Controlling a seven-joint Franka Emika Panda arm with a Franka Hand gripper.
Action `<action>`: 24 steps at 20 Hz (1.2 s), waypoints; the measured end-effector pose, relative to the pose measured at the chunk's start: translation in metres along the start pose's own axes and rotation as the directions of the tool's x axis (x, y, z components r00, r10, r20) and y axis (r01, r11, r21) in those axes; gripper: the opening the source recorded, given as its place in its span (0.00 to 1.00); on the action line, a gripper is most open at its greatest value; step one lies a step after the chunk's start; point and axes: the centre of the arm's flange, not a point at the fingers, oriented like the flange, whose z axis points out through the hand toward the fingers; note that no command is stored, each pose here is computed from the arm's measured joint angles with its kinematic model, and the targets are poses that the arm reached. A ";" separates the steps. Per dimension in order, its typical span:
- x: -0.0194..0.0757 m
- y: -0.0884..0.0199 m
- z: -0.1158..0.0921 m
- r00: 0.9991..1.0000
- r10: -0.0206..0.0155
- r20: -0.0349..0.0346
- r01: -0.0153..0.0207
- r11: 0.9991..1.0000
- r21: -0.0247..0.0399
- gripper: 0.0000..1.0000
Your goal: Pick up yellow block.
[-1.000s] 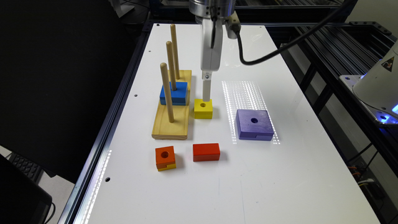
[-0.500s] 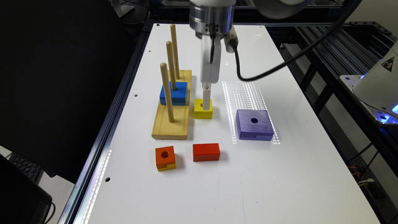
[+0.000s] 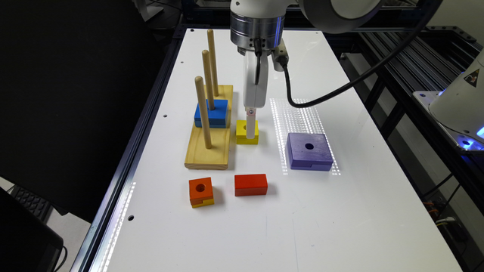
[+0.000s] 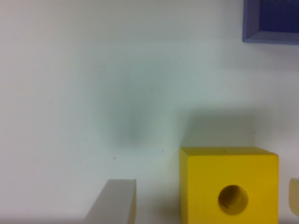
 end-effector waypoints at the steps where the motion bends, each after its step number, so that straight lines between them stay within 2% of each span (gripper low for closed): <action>1: -0.0005 -0.001 0.000 1.000 -0.001 0.000 0.001 1.000 0.001 1.00; 5: -0.0018 -0.004 -0.001 1.000 -0.005 -0.001 0.005 1.000 0.004 1.00; 10: -0.0020 -0.004 -0.001 1.000 -0.006 -0.001 0.006 1.000 0.004 1.00; 13: -0.0029 -0.002 0.008 1.000 -0.005 0.007 0.005 1.000 -0.001 1.00; 16: -0.0038 -0.001 0.028 1.000 -0.003 0.009 0.003 1.000 0.004 1.00; 18: -0.0028 -0.002 0.032 1.000 -0.004 0.004 0.004 1.000 0.010 1.00; 24: -0.0025 -0.002 0.032 1.000 -0.003 0.004 0.003 1.000 0.010 1.00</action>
